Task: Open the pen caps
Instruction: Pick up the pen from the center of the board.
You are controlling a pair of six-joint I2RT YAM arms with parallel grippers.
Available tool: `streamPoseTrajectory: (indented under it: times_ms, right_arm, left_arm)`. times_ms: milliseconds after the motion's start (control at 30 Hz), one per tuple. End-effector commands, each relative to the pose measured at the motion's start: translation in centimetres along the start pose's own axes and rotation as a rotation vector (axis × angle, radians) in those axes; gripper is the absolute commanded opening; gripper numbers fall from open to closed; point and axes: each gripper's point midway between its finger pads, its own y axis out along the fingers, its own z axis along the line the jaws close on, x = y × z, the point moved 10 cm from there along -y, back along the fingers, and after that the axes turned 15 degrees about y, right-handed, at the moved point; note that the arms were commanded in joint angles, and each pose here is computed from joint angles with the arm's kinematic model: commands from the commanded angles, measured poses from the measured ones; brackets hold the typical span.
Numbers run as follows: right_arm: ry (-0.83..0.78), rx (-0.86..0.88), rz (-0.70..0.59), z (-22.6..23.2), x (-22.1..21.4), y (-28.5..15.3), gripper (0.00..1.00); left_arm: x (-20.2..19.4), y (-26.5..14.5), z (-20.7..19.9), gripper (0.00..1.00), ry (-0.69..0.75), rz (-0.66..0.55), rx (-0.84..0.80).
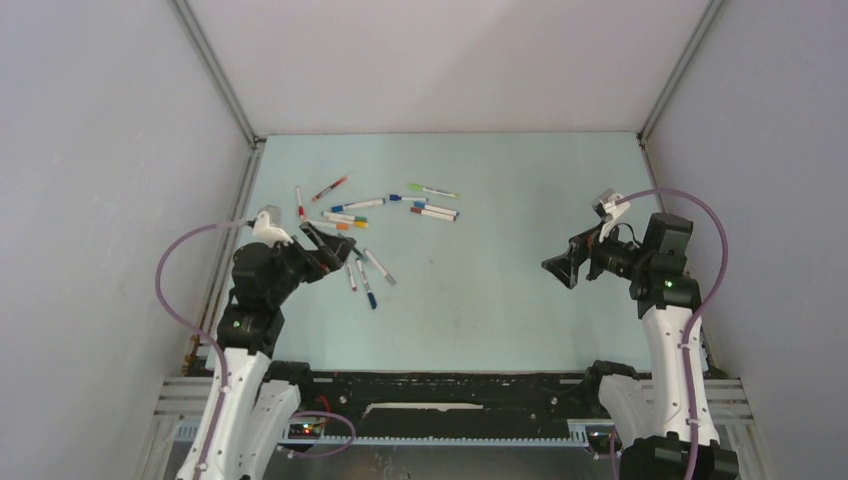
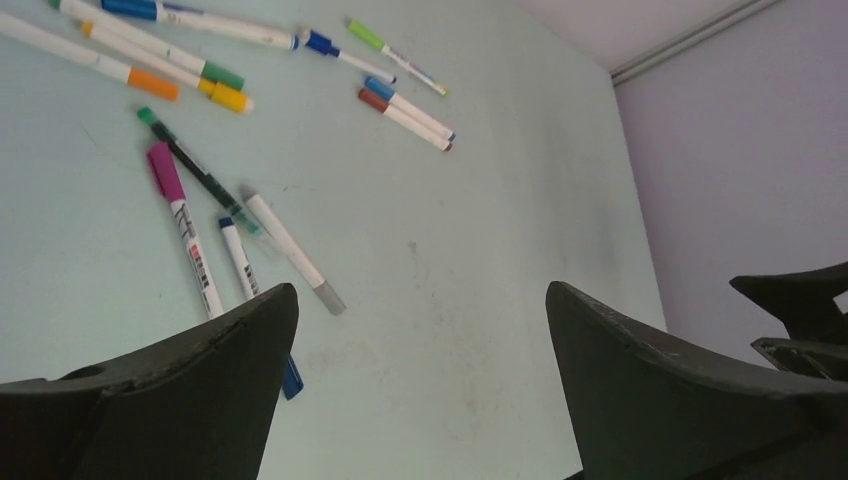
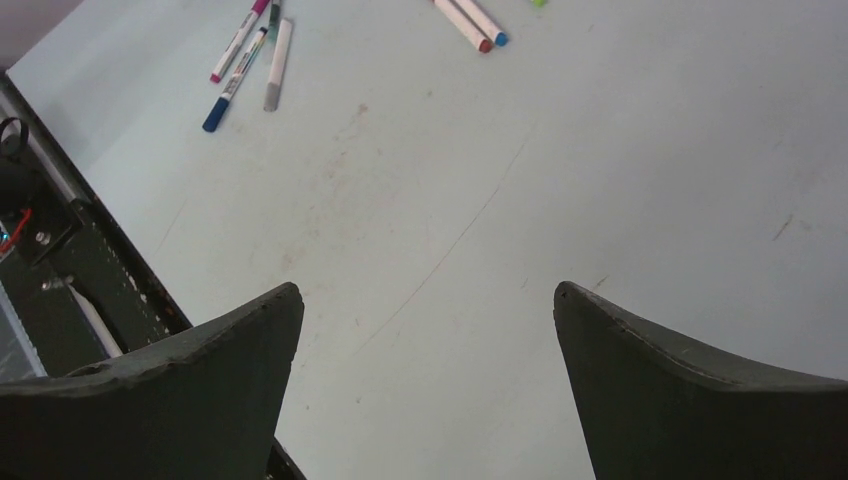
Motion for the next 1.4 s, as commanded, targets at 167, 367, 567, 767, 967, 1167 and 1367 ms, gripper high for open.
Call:
streamPoseTrajectory:
  times_ms: [167,367,567,767,967,1167,1367]
  right_arm:
    - [-0.084,-0.003,0.006,-0.5,-0.5,-0.1,1.0]
    - [-0.094,-0.017,0.018,-0.6,-0.7,-0.2,1.0]
    - [-0.101,-0.023,0.022,-0.7,-0.8,-0.2,1.0]
    - [-0.101,-0.023,0.024,-0.7,-0.8,-0.2,1.0]
    - [-0.1,-0.021,0.027,-0.7,-0.9,-0.1,1.0]
    - [-0.099,-0.021,0.028,-0.7,-0.9,-0.1,1.0]
    - [-0.096,-0.02,0.032,-0.8,-1.0,0.0,1.0]
  left_arm:
    - [-1.5,4.1,0.7,0.98,0.142,0.235,0.358]
    - [-1.9,7.4,2.3,0.98,0.237,0.31,0.554]
    - [-1.6,10.6,3.8,0.84,0.223,0.383,0.531]
    - [-2.3,12.9,5.1,0.72,0.175,0.416,0.536]
    - [-3.3,15.1,5.9,0.59,0.17,0.506,0.574]
    - [-5.2,15.9,6.9,0.39,0.155,0.615,0.634]
    - [-6.1,16.4,7.0,0.35,0.149,0.657,0.625]
